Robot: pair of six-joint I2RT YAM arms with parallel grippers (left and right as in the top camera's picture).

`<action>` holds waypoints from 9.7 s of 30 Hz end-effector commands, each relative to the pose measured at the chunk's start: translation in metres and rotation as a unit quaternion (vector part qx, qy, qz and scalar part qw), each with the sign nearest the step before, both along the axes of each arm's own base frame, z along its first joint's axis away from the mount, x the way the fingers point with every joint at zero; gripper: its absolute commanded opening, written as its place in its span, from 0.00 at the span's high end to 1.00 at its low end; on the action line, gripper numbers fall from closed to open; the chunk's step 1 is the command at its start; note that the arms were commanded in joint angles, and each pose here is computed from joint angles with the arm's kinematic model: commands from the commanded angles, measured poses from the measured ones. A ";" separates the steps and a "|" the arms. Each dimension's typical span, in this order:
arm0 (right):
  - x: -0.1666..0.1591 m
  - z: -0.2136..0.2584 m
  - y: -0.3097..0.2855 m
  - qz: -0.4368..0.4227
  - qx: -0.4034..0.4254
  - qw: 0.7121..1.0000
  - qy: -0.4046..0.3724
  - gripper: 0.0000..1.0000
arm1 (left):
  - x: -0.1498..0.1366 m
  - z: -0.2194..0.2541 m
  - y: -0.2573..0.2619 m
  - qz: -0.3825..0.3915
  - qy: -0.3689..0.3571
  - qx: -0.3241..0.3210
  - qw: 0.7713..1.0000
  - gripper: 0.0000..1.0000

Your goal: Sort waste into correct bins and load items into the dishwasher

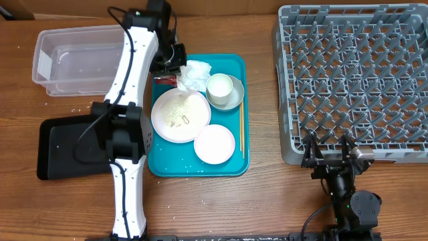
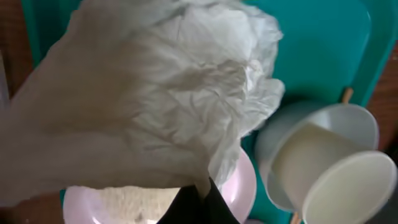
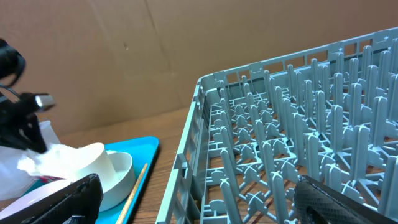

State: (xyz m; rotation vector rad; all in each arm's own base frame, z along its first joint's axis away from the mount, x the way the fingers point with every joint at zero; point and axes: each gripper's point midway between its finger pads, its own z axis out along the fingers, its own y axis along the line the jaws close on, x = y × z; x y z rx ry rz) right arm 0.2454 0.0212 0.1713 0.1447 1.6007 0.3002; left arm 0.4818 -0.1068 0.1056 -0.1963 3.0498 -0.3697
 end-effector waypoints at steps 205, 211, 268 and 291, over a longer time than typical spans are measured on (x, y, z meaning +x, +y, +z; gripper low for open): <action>0.000 -0.001 -0.001 -0.003 -0.001 1.000 -0.003 0.00 | 0.001 0.202 -0.025 -0.052 -0.194 -0.276 0.940 0.35; 0.000 -0.002 -0.001 -0.003 -0.001 1.000 -0.002 0.00 | -0.004 0.172 -0.066 -0.059 -0.190 -0.135 0.971 0.32; -0.095 0.191 -0.081 -0.036 0.449 0.781 -0.431 0.00 | -0.066 0.206 0.253 0.223 -0.176 0.163 0.945 0.00; 0.105 0.389 0.073 0.184 0.064 0.977 -0.080 0.00 | -0.066 0.206 0.253 0.223 -0.176 0.163 0.945 0.00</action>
